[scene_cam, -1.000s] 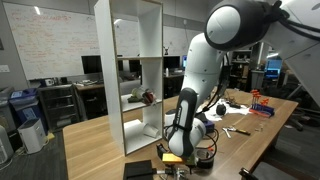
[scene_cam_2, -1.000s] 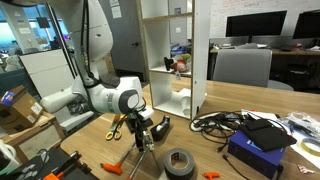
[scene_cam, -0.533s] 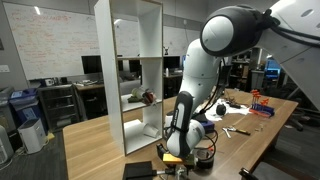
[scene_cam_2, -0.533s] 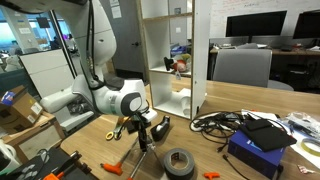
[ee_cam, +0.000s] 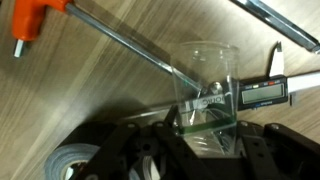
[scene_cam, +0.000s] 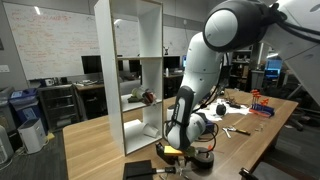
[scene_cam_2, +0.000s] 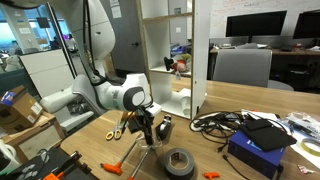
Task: Pick up the plastic cup from the table and put it in the bottom compartment of the cabinet.
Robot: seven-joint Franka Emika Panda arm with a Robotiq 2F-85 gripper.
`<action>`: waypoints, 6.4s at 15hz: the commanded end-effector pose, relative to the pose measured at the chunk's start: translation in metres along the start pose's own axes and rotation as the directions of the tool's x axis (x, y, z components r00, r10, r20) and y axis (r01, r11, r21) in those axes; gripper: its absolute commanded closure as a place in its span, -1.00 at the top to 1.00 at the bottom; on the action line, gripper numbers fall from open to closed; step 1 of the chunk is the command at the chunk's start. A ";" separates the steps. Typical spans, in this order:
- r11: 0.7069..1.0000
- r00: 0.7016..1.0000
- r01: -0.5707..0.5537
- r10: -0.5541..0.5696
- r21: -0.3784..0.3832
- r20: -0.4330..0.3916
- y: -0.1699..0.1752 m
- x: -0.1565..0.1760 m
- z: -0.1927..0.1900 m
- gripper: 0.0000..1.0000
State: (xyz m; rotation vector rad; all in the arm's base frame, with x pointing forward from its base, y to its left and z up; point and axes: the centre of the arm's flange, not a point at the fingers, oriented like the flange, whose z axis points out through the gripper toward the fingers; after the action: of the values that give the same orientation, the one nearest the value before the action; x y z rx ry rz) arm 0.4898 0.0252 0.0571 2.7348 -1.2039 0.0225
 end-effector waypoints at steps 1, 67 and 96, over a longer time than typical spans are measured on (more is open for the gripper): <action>1.000 0.998 -0.006 0.007 0.015 -0.069 0.013 0.012 -0.060 -0.63; 0.944 0.483 0.302 -0.271 -0.132 -0.833 -0.270 0.050 -0.043 -0.73; 0.961 0.534 0.246 -0.241 -0.124 -0.811 -0.285 0.090 0.003 0.11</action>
State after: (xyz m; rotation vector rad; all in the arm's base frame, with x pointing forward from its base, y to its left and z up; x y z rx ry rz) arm 0.7423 0.1444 0.0213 2.3257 -0.5092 1.1452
